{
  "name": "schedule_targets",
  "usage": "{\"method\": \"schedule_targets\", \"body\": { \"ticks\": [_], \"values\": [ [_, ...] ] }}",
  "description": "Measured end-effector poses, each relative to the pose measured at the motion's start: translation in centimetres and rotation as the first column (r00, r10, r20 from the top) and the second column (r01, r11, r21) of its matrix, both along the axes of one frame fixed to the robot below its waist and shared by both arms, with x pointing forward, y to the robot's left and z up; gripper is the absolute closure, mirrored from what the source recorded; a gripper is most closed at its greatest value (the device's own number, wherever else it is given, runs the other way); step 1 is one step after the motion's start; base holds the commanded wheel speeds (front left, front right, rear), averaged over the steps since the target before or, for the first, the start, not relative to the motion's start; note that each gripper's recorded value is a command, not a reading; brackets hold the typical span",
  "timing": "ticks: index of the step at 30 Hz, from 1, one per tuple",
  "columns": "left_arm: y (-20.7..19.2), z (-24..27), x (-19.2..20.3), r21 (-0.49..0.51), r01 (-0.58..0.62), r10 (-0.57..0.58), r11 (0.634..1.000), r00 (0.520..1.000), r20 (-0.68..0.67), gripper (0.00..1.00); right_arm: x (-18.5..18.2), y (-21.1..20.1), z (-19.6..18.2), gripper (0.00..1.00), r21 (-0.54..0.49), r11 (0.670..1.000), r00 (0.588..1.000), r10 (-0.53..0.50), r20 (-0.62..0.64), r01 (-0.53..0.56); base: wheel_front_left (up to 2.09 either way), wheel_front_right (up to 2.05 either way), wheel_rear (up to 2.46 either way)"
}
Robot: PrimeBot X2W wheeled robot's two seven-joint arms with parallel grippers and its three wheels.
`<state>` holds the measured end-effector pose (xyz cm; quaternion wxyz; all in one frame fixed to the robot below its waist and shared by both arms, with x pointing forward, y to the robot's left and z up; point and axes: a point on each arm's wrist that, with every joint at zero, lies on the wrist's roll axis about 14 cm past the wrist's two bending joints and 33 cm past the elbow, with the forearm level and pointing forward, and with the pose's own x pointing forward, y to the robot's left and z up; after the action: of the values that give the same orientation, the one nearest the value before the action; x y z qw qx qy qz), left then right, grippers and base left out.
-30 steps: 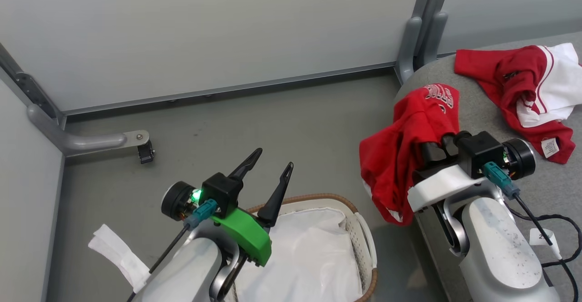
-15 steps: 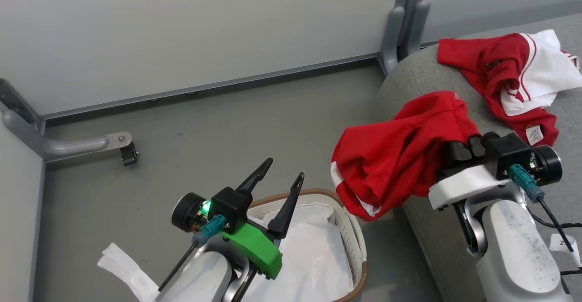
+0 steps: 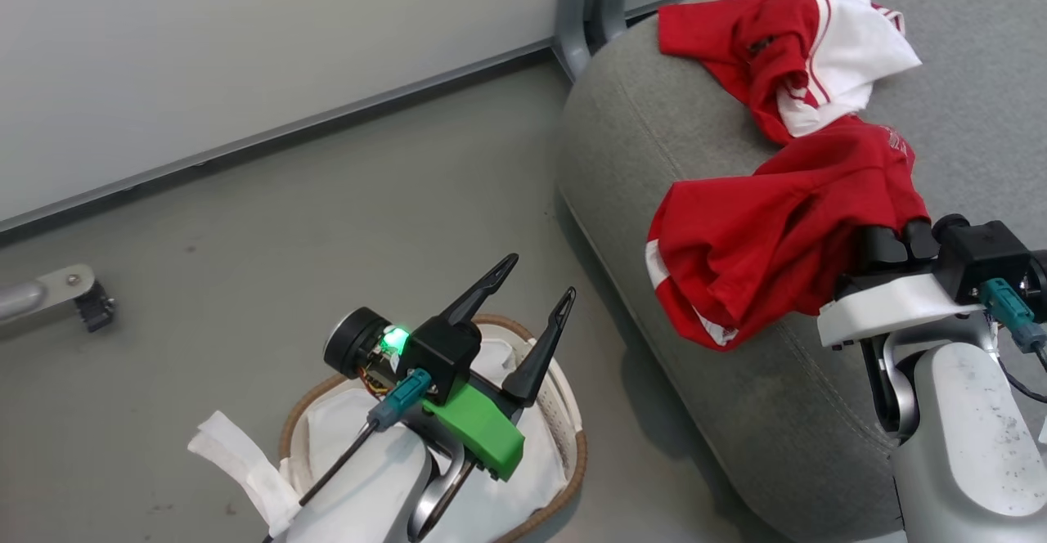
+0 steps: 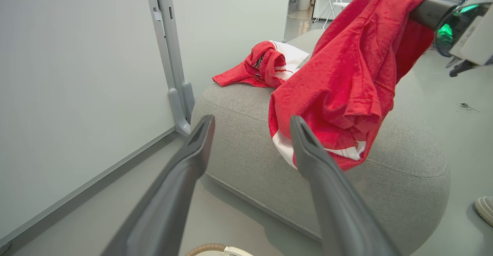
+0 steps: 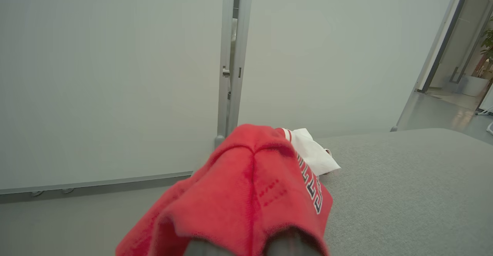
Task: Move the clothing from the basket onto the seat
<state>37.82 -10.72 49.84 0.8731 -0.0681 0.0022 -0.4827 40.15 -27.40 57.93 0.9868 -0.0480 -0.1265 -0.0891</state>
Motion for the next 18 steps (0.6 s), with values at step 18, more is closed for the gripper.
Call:
{"method": "schedule_targets", "body": {
  "ticks": [18],
  "values": [
    [-3.4,-3.6,0.7,-0.024,0.142,-0.143,0.99,0.987,-0.069,0.0,5.6,-4.5,-0.8,1.0,-0.047,0.995,0.994,-0.093,-0.053,0.09,0.0,0.0,0.0]
  ]
}}
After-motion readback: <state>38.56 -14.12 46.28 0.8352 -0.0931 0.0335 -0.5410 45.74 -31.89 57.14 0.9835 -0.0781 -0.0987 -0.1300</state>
